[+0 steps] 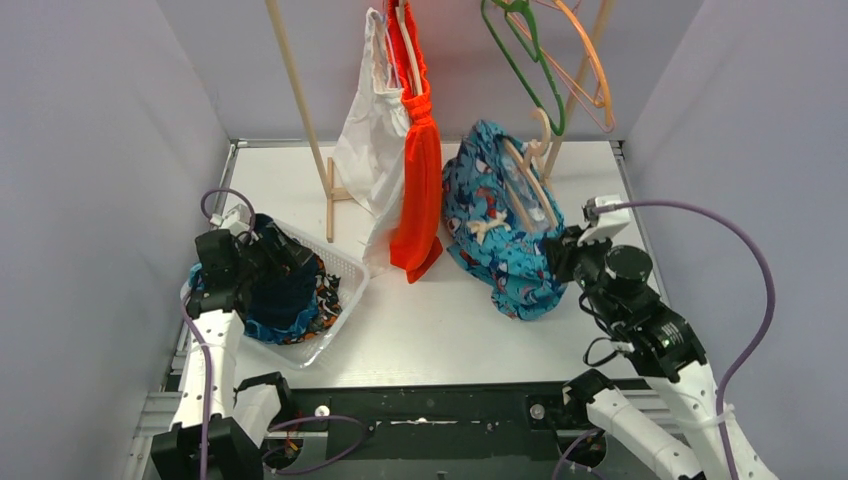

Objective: Remove the shorts from the hanger
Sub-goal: Pick up the hanger from the clothes rod, then remove the shorts from the hanger.

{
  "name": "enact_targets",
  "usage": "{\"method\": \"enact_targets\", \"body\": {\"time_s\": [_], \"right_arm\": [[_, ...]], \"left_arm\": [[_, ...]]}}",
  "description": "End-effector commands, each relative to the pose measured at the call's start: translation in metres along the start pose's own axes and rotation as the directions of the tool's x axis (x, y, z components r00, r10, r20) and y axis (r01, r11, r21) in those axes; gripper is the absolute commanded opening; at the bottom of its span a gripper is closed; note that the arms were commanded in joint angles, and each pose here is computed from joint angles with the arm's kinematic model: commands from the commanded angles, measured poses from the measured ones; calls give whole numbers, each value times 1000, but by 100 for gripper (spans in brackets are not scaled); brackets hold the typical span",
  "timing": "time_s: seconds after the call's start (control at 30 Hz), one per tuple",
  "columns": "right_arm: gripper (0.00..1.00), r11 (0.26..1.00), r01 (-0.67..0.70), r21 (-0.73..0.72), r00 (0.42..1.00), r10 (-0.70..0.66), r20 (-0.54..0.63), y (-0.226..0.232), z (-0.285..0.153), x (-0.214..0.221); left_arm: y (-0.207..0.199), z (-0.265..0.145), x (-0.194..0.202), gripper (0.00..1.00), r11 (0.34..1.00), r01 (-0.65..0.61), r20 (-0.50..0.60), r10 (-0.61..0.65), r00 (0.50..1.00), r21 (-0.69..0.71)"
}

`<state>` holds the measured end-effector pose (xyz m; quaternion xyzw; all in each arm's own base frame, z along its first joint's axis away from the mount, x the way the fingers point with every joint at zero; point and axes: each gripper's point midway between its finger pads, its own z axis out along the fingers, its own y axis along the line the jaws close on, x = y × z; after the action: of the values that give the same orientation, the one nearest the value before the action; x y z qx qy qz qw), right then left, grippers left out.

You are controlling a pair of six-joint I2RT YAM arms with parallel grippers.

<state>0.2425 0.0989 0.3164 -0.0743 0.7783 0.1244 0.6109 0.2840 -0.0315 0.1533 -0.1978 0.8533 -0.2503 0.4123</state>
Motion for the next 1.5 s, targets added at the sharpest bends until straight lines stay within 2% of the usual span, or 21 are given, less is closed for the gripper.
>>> {"method": "enact_targets", "body": {"time_s": [0.0,0.1,0.2,0.33,0.5,0.77,0.9,1.13,1.33,1.47], "right_arm": [[0,991,-130,10,990,131,-61,-3,-20,45],[0,978,-210,-16,973,207,-97,3,-22,72],[0,970,-245,-6,960,242,-139,5,-17,90],[0,974,-227,-2,958,223,-182,6,-10,101],[0,980,-201,-10,958,195,-209,9,-6,97],[0,966,-248,-74,947,226,-228,23,-27,75],[0,954,-283,-102,943,258,-209,27,-50,54],[0,962,-272,-28,958,267,-108,6,-92,6],[0,964,-226,-141,973,230,13,14,-132,-51],[0,949,-170,-265,985,175,-6,34,-140,-56]], "left_arm": [[-23,-9,-15,79,999,-14,76,10,997,52],[-59,-12,-5,76,987,-9,76,-4,997,158],[-102,-25,-3,75,977,-76,113,54,992,200],[-139,-35,13,75,961,-147,127,120,985,232],[-171,-28,52,74,941,-204,63,194,979,272],[-256,-46,89,74,868,-299,90,288,953,397],[-283,-52,96,74,840,-307,104,292,951,448],[-304,-67,81,74,820,-291,156,246,957,492],[-315,-84,64,74,800,-296,192,228,955,522],[-321,-95,58,74,786,-288,198,212,957,547]]}}
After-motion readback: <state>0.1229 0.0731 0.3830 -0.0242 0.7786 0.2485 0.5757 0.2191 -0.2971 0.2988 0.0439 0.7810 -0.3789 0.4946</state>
